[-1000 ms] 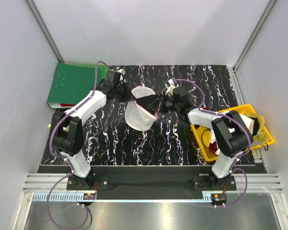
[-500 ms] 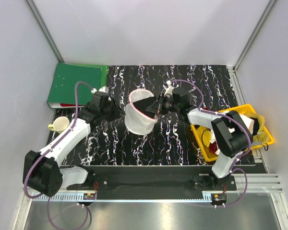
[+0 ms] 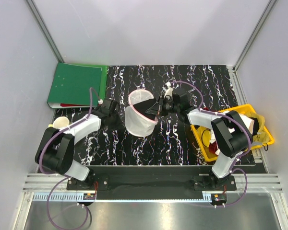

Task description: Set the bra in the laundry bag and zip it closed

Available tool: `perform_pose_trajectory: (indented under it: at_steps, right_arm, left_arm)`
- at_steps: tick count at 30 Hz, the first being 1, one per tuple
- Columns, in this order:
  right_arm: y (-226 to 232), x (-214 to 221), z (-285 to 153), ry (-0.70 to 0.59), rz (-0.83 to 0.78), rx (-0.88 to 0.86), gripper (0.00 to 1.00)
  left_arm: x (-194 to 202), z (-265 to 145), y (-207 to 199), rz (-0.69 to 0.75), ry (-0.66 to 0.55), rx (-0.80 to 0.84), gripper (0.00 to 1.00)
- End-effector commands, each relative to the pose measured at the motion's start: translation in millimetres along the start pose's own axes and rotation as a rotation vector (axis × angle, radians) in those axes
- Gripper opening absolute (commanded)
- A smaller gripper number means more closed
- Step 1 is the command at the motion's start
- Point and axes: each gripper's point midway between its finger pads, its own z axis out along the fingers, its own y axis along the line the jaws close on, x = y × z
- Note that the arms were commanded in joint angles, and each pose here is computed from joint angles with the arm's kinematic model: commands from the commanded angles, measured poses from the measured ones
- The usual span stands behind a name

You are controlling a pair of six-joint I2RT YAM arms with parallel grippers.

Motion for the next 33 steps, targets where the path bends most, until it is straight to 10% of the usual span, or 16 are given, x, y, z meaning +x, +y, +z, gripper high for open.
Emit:
perform_pose_trajectory:
  at_steps: [1,16,27,33]
  right_arm:
    - [22,0,-7,0.011,0.022,-0.047,0.0]
    - [13,59,19,0.088,0.201,0.129,0.0]
    - [1,62,5,0.084,0.042,0.183,0.0]
    - [5,69,8,0.133,0.034,0.143,0.0]
  left_arm:
    - [-25,11,-32,0.016,-0.047,0.091,0.17]
    - [-36,54,-54,0.056,-0.04,0.075,0.11]
    - [-15,-52,-29,0.109,-0.126,0.164,0.88]
    - [-22,-88,-99,0.259,-0.079,0.487,0.91]
